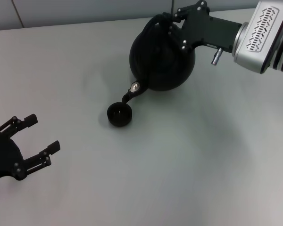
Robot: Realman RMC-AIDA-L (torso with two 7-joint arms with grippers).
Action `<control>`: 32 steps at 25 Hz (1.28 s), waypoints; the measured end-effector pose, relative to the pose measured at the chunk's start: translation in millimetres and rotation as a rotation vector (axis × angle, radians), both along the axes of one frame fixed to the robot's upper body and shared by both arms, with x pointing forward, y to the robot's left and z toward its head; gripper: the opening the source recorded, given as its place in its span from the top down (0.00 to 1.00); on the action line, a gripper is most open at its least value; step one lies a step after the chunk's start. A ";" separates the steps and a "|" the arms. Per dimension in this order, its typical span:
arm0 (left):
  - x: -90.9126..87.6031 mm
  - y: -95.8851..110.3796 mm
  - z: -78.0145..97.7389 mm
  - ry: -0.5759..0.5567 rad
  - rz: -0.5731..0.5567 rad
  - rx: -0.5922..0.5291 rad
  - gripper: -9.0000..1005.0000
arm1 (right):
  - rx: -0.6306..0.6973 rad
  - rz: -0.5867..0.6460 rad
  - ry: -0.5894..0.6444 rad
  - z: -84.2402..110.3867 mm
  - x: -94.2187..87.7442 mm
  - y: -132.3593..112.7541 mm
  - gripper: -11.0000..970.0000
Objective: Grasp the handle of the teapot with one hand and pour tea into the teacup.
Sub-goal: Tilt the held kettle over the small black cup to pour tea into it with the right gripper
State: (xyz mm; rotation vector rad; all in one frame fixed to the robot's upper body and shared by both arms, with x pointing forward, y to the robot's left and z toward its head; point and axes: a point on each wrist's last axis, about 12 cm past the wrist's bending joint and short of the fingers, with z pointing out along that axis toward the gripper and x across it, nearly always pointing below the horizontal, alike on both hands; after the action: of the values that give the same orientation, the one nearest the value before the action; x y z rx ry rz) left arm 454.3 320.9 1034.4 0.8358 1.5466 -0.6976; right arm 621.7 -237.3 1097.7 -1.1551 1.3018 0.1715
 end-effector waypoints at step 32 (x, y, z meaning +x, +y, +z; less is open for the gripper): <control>-1.7 -2.3 -1.4 0.005 0.011 -0.022 0.16 | -0.088 0.058 -0.089 -1.7 -0.2 12.2 0.91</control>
State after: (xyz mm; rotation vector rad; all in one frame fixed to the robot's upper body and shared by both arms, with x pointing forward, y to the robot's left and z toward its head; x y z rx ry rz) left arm 452.6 318.6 1033.0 0.8094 1.5437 -0.7083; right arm 621.4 -225.1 1096.0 -1.2624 1.2079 0.1043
